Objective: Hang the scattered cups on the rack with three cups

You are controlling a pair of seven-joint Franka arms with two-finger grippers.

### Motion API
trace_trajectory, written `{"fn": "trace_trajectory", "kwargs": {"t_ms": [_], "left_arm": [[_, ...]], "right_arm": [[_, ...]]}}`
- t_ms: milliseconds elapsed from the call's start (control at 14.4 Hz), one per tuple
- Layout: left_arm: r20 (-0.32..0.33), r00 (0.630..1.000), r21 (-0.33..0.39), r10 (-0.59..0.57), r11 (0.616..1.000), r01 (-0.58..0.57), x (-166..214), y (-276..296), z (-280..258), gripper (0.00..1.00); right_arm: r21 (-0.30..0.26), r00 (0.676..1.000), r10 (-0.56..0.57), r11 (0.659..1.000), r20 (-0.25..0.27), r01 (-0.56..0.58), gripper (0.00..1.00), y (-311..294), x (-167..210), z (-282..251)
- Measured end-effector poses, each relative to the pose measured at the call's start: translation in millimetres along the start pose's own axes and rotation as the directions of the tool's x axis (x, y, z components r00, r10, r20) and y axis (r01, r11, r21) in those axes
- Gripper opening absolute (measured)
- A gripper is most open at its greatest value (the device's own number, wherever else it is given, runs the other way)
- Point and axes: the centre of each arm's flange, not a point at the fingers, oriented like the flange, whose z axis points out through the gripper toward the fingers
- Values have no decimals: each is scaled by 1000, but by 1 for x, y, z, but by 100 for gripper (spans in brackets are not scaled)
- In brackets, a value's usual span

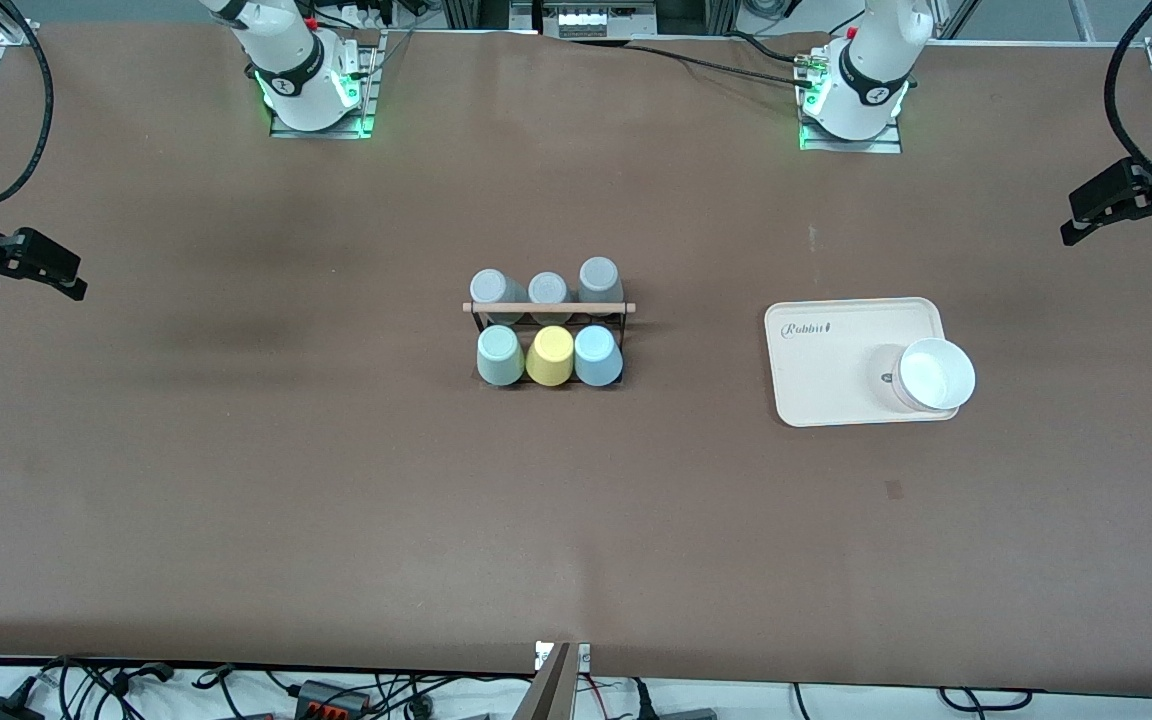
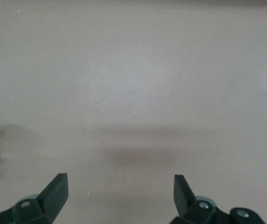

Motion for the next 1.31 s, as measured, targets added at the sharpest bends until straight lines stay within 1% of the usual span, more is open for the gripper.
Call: {"fn": "trace_trajectory", "kwargs": {"t_ms": [346, 554, 692, 1315], "left_arm": [[0, 1000, 0, 0, 1000, 0, 0, 0, 0, 100], [0, 1000, 0, 0, 1000, 0, 0, 0, 0, 100], [0, 1000, 0, 0, 1000, 0, 0, 0, 0, 100], [0, 1000, -1, 0, 1000, 0, 0, 0, 0, 100]], "right_arm": [[15, 1000, 5, 1000, 5, -5, 100, 0, -1, 1], [18, 999, 6, 1000, 31, -7, 100, 0, -5, 1], [19, 999, 7, 1000, 37, -7, 100, 0, -7, -1], [20, 999, 3, 1000, 36, -4, 100, -2, -10, -5]]}}
